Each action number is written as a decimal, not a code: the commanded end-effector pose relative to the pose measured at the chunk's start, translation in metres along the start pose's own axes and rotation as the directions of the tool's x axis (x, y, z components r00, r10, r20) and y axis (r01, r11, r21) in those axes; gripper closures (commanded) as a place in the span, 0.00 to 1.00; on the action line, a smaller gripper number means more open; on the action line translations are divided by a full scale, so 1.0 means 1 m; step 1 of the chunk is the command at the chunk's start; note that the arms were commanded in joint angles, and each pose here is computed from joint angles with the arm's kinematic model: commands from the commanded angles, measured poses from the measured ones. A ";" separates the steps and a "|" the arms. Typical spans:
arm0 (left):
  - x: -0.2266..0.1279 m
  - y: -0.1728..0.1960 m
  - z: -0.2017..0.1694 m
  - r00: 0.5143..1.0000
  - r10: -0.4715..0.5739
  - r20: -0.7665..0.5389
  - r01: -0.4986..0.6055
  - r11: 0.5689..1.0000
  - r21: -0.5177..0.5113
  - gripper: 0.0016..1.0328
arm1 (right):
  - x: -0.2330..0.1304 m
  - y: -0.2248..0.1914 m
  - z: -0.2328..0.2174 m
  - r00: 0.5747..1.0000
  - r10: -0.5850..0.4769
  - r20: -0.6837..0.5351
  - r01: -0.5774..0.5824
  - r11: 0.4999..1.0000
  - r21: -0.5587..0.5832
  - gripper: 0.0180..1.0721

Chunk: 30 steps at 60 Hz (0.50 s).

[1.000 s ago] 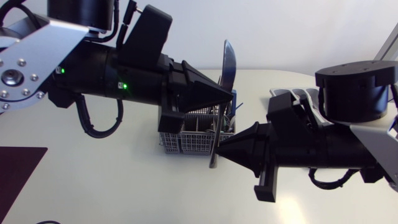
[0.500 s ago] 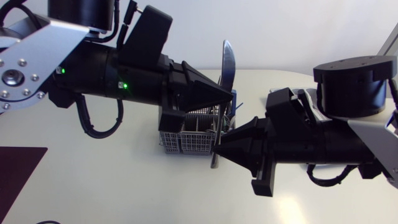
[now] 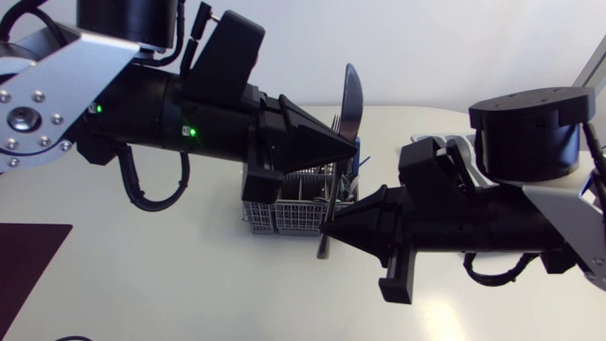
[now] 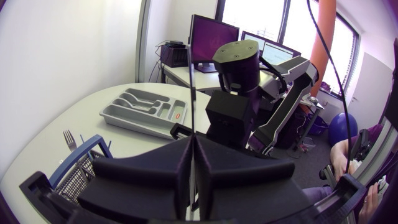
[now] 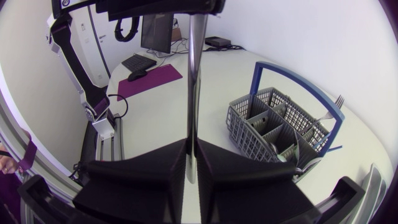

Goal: Sort the cutlery from the basket into the organizer compartments.

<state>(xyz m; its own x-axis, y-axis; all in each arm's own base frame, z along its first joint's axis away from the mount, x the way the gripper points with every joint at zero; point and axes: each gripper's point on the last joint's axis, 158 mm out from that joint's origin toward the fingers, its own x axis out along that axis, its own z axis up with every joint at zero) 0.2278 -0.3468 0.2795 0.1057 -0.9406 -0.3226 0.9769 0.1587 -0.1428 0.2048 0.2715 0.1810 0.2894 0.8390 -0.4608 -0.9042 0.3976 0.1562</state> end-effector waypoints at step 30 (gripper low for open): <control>-0.039 0.073 0.038 0.955 0.282 0.089 -0.283 0.959 0.006 0.05 | -0.042 -0.038 -0.029 0.983 -0.172 -0.071 0.174 0.984 0.031 0.95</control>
<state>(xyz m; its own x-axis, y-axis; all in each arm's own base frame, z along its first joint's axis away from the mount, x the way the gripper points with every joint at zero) 0.2937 -0.3133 0.2997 0.3573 -0.8840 -0.3016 0.9192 0.3901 -0.0543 0.2166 0.2231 0.1721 0.3900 0.7481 -0.5369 -0.8378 0.5302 0.1302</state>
